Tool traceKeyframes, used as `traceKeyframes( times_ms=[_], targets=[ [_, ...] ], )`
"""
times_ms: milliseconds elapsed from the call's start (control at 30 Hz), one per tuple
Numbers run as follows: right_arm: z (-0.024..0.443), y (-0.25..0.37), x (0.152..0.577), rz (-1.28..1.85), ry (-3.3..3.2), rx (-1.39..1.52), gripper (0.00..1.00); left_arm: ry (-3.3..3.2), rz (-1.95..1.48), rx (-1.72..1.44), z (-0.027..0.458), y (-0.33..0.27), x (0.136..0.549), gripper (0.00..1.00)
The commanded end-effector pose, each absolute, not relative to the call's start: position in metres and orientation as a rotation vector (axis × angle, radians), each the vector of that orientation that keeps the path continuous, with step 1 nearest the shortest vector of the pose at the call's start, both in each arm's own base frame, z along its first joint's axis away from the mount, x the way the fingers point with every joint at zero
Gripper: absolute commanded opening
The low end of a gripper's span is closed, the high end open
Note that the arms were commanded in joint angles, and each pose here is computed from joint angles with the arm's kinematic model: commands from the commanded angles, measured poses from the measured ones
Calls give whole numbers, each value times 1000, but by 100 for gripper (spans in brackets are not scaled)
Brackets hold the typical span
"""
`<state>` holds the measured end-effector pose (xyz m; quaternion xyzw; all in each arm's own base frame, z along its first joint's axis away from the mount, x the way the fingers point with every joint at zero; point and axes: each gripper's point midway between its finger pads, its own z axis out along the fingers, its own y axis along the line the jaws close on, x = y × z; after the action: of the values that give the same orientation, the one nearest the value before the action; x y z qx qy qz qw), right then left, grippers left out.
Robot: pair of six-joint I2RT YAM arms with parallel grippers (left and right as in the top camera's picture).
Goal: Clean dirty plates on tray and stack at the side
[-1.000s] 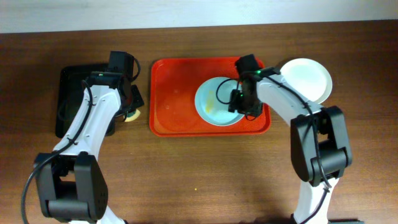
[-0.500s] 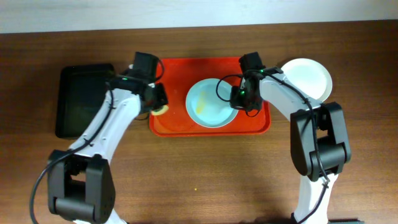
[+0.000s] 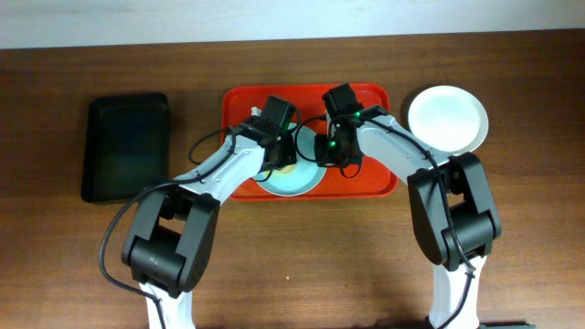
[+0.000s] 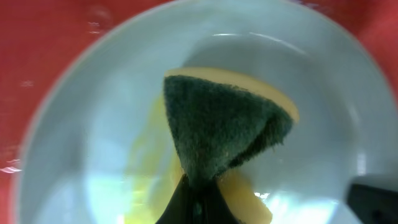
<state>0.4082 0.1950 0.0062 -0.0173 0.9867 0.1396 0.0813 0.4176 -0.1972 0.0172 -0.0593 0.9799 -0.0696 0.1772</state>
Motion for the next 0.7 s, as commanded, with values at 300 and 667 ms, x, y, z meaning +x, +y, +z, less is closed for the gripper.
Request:
traceKeyframes(
  times_ms=[300,667],
  targets=[
    [-11,192,402,364,2987,-59,14,2842,-415,-94,46,-217,410,0],
    [-12,190,401,350,2993,-57,14,2688,487,-305,58,-71,424,0]
  ],
)
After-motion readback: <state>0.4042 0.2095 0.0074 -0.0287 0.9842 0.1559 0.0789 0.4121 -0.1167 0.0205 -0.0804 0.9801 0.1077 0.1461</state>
